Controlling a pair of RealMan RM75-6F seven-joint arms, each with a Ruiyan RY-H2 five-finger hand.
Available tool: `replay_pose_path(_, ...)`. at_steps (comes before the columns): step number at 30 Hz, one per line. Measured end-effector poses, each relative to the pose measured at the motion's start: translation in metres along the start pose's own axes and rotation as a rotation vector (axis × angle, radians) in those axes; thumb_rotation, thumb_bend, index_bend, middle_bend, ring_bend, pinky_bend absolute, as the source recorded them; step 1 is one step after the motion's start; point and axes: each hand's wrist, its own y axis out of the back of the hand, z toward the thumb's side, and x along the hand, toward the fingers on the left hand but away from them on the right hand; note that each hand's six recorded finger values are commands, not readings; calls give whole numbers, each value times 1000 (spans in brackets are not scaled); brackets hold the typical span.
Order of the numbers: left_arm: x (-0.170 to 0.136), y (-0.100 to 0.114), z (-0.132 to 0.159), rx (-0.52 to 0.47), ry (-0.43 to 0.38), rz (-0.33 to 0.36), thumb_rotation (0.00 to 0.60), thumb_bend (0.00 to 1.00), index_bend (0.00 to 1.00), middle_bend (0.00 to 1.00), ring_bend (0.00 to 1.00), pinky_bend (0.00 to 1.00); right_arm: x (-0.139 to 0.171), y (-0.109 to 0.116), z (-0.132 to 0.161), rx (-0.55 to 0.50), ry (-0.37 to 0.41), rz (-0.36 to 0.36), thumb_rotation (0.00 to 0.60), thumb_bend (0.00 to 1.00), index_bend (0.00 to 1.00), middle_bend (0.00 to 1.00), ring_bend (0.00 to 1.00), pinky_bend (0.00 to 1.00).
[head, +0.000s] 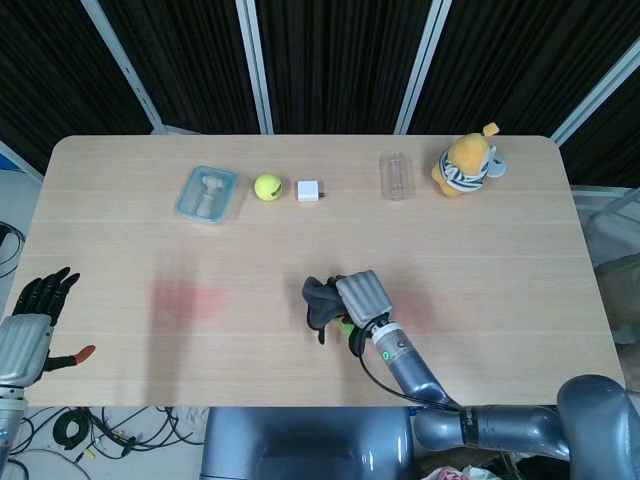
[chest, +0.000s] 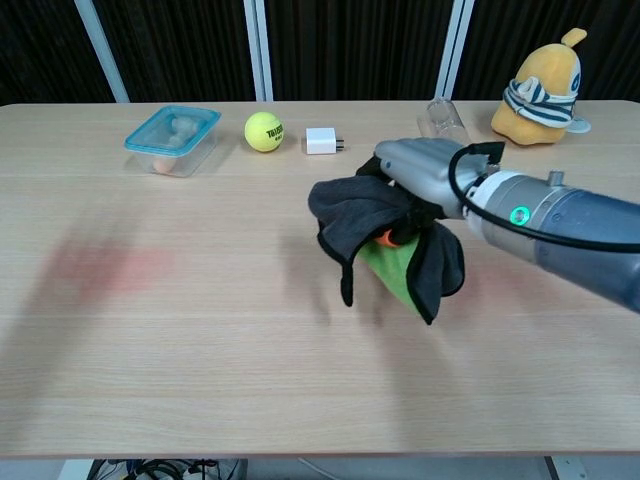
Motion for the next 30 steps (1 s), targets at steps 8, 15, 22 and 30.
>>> replay_pose_path(8, 0, 0, 1, -10, 2, -3, 600, 10, 0, 0, 0, 0, -11, -32, 29, -24, 27, 43, 600, 493, 758, 705, 739, 855)
replay_pose_path(15, 1, -1, 1, -15, 1, -10, 600, 11, 0, 0, 0, 0, -21, -49, 19, 9, 5, 49, 600, 494, 758, 705, 739, 852)
replay_pose_path(22, 1, -1, 2, -12, -1, -9, 600, 10, 0, 0, 0, 0, -21, -55, -6, 20, -41, 35, 600, 493, 758, 705, 739, 852)
replay_pose_path(30, 0, -1, 2, -22, 4, -10, 600, 10, 0, 0, 0, 0, -19, -45, -49, 54, -124, -13, 600, 494, 758, 705, 739, 852)
